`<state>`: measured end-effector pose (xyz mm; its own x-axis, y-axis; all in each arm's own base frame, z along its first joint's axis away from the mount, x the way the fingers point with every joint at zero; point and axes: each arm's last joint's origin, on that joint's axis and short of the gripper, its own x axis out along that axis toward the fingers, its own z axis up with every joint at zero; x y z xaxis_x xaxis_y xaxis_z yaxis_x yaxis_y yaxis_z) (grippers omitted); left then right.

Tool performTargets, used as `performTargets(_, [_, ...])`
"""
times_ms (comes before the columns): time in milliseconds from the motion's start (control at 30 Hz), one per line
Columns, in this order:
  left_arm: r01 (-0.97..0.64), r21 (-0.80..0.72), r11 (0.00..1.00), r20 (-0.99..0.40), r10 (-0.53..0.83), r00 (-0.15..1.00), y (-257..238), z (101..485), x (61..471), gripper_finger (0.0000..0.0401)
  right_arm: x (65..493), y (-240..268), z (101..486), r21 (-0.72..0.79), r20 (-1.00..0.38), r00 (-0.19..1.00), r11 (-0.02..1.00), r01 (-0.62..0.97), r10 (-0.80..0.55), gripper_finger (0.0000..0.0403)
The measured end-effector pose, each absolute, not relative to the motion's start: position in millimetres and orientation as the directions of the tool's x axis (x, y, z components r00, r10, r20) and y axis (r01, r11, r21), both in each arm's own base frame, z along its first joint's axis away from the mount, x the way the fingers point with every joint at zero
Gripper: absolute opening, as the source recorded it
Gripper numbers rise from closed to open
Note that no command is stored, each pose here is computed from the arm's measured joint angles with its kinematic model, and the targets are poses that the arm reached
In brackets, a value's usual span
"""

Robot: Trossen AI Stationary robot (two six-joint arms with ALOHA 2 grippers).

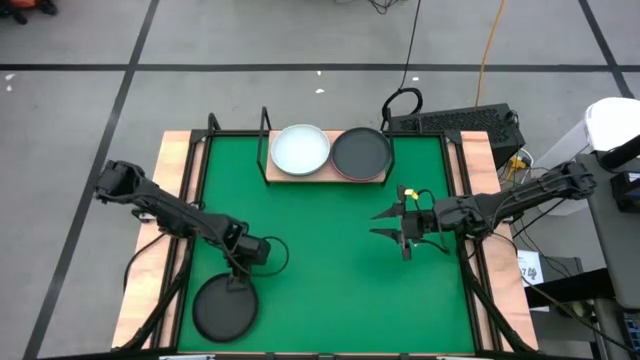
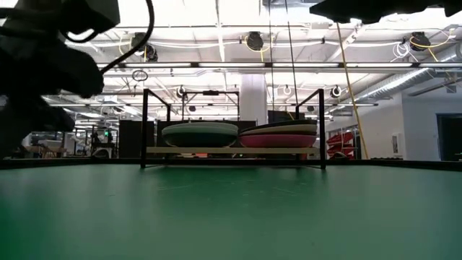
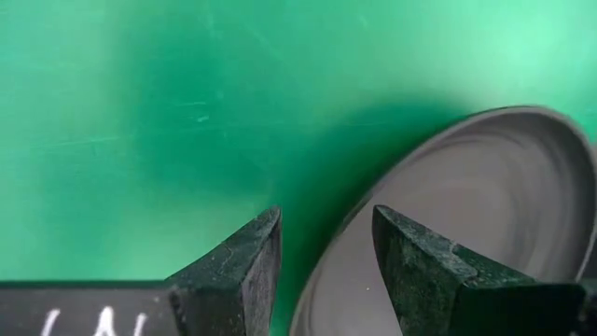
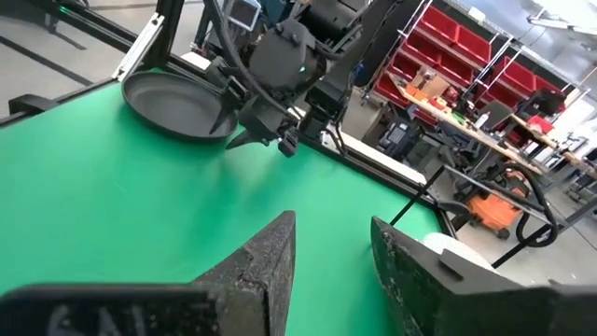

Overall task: Place and stack plates onto a shelf
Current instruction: Stack the black plate on top of the white plate on the shelf

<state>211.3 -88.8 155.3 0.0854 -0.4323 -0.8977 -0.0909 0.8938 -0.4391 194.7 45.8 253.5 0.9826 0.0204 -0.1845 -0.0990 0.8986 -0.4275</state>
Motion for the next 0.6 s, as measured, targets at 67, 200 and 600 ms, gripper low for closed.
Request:
performTargets(67, [-0.091, -0.441, 0.893, -0.897, -0.437, 0.061, -91, 149, 213, 0.0172, 194, 46, 253, -0.426, -0.194, 0.981, 0.899, -0.102, 0.020, 0.0123])
performTargets(200, [-0.099, -0.448, 0.889, -0.894, -0.448, 0.021, -94, 138, 217, 0.0172, 194, 46, 251, -0.427, -0.206, 0.978, 0.898, -0.107, 0.019, 0.0123])
performTargets(600, [-0.109, -0.526, 0.844, -0.850, -0.524, 0.042, -84, 142, 222, 0.0013, 194, 46, 251, -0.416, -0.211, 0.977, 0.903, -0.107, 0.019, 0.0123])
